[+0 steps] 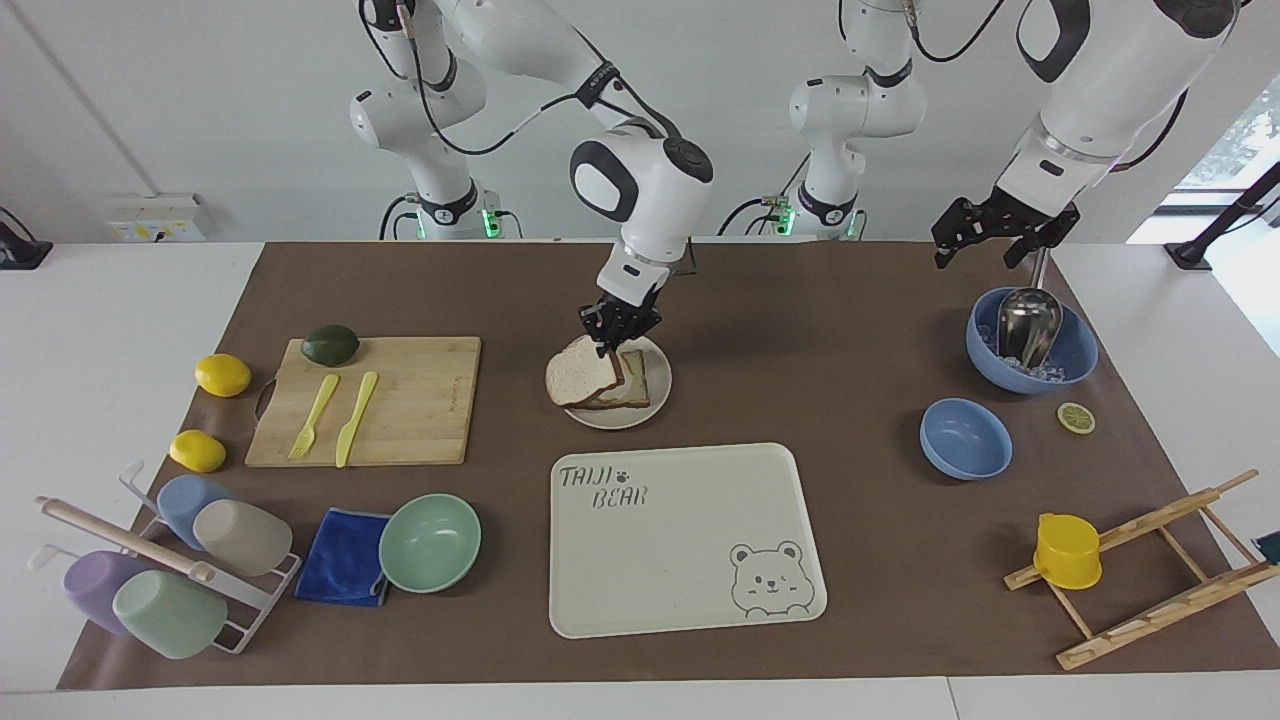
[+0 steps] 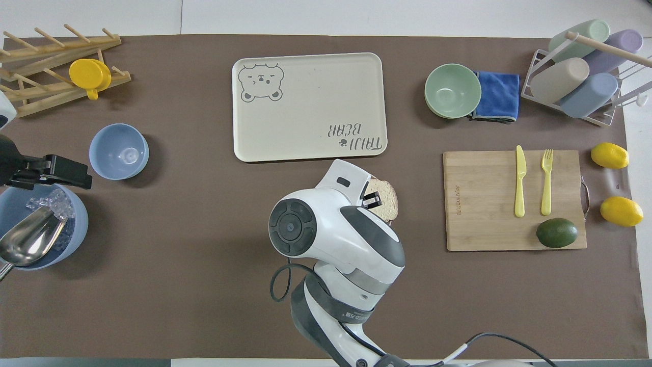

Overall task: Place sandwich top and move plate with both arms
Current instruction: 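Lower the bread onto the egg toast and open the right gripper, then withdraw the right gripper while the left gripper reaches the plate, then grasp the white plate rim with the left gripper, then slide the plate with the left gripper onto the bear tray, then set the plate down on the tray and open the left gripper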

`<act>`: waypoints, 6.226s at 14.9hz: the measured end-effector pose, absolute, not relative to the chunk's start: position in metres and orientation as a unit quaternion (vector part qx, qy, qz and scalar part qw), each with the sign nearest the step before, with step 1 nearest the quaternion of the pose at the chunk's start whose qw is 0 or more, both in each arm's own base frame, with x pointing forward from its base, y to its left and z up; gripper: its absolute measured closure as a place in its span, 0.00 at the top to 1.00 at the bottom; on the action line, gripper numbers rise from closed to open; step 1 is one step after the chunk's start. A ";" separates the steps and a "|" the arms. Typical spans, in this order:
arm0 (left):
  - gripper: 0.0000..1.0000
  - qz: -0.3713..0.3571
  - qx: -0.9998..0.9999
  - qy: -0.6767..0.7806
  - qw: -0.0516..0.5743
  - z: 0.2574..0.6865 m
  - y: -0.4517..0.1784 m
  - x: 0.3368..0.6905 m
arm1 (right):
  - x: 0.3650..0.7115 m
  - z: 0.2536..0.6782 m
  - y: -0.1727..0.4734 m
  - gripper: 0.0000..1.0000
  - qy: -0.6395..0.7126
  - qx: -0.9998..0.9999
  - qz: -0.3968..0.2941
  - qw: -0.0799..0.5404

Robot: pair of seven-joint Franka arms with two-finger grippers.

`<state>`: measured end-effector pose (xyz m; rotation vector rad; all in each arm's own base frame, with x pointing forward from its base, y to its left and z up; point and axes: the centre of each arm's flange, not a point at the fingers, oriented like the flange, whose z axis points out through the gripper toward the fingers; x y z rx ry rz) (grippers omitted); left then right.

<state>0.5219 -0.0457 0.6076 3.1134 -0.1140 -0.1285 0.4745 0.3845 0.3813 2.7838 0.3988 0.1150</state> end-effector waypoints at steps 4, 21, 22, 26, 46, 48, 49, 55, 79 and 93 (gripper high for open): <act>1.00 -0.039 0.999 -0.037 0.012 0.608 -0.046 0.523 | 0.469 0.373 0.393 0.11 0.128 0.982 0.041 0.135; 1.00 -0.016 1.000 -0.018 0.017 0.578 -0.059 0.519 | 0.486 0.384 0.382 0.89 0.076 0.993 0.069 0.063; 1.00 -0.014 1.000 -0.021 0.018 0.574 -0.063 0.520 | 0.500 0.405 0.365 0.99 0.057 0.995 0.063 0.054; 1.00 0.003 0.999 -0.005 0.047 0.542 -0.102 0.520 | 0.542 0.499 0.238 1.00 -0.013 1.000 0.009 0.025; 0.97 -0.024 0.992 -0.022 0.125 0.336 -0.350 0.450 | 0.546 0.564 0.025 1.00 -0.054 0.992 -0.110 -0.005; 0.96 -0.033 0.991 -0.015 0.129 0.326 -0.353 0.443 | 0.540 0.563 0.030 1.00 -0.049 0.993 -0.112 -0.004; 0.93 -0.035 0.990 -0.009 0.133 0.321 -0.353 0.441 | 0.539 0.563 0.028 1.00 -0.051 0.993 -0.108 -0.005; 0.70 -0.037 0.989 0.006 0.143 0.303 -0.361 0.438 | 0.540 0.561 0.007 1.00 -0.060 0.993 -0.105 -0.009; 0.04 -0.044 0.973 0.093 0.206 0.379 -0.319 0.522 | 0.544 0.585 -0.060 1.00 -0.042 0.997 -0.065 -0.012; 0.04 -0.018 0.982 0.091 0.164 0.328 -0.299 0.673 | 0.544 0.588 -0.056 1.00 -0.039 0.997 -0.061 -0.011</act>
